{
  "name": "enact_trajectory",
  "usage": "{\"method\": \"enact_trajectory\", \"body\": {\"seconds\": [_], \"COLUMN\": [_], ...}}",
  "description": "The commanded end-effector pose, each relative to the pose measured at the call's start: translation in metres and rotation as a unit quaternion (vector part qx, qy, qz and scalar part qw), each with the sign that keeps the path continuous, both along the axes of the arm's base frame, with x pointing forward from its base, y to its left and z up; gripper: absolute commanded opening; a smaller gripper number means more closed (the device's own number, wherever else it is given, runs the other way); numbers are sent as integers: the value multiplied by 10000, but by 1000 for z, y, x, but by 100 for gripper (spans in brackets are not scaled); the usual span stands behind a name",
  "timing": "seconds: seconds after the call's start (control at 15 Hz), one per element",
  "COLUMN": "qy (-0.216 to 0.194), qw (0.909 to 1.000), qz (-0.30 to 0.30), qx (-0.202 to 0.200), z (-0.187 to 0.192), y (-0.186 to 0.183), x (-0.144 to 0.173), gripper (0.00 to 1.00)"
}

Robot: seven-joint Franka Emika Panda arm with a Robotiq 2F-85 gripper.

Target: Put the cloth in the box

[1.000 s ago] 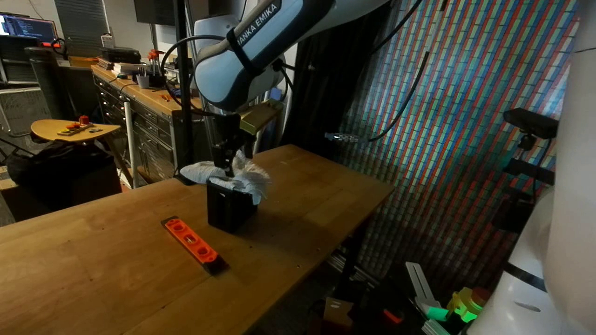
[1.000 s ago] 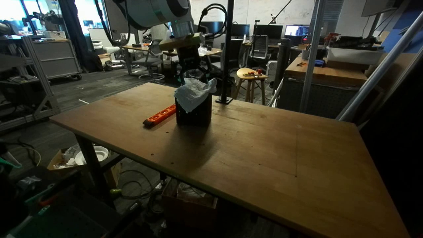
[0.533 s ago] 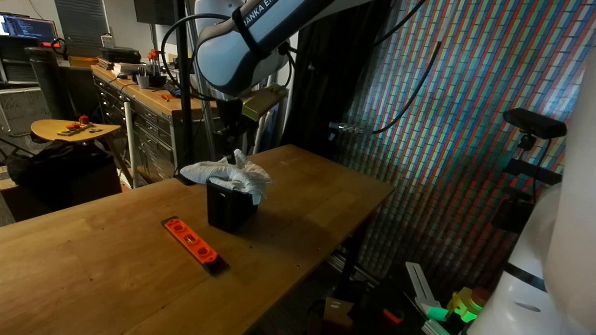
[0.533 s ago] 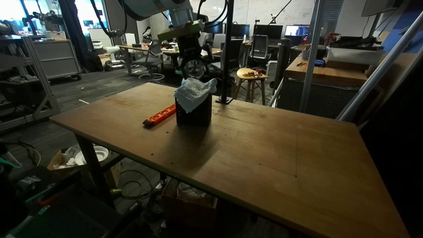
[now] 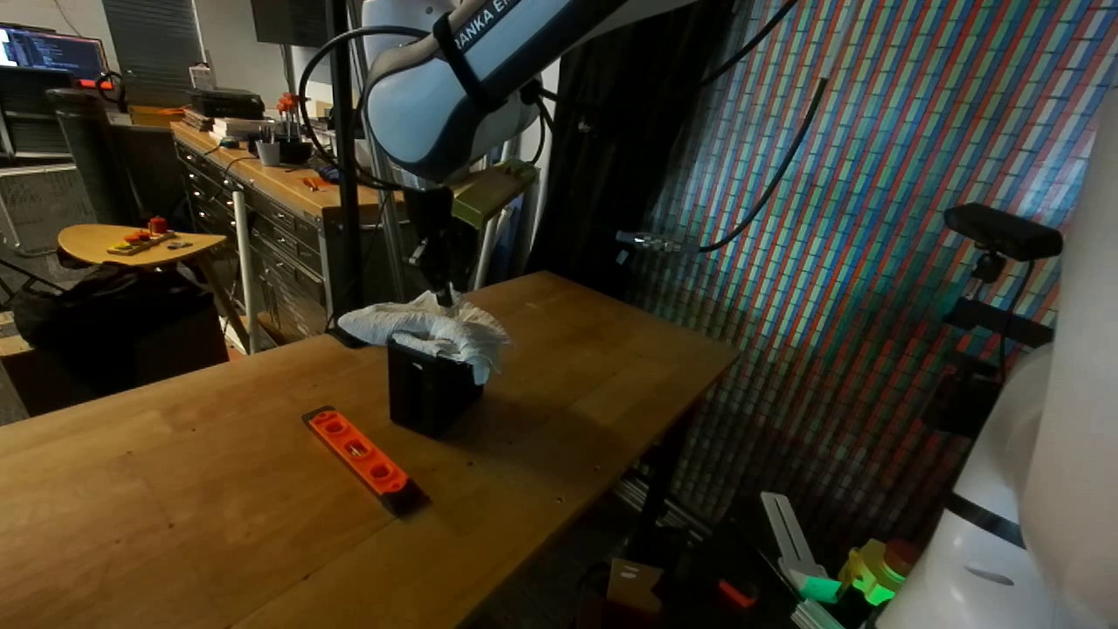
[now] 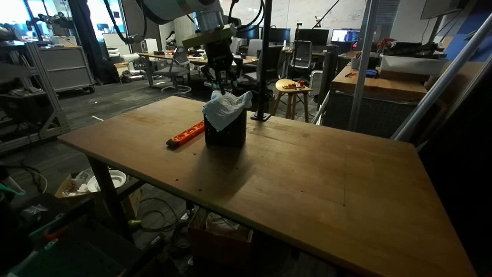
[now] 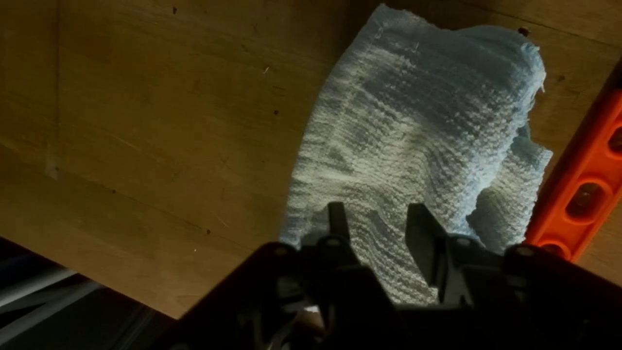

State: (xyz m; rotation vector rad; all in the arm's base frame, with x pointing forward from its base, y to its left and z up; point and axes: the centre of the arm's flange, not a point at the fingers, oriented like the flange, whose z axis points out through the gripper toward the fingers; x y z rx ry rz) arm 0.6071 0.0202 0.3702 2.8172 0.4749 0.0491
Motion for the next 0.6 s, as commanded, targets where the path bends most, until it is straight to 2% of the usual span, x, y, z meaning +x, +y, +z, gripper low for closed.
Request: {"method": "enact_trajectory", "body": {"seconds": [0.0, 0.07, 0.13, 0.53], "qy": [-44, -27, -14, 134], "qw": [10000, 9999, 9999, 9985], "qz": [5, 7, 11, -36], "qx": [85, 114, 143, 538], "z": [-8, -12, -17, -60], "y": [3, 3, 3, 11], "x": [2, 3, 4, 11], "gripper": [7, 1, 0, 0]}}
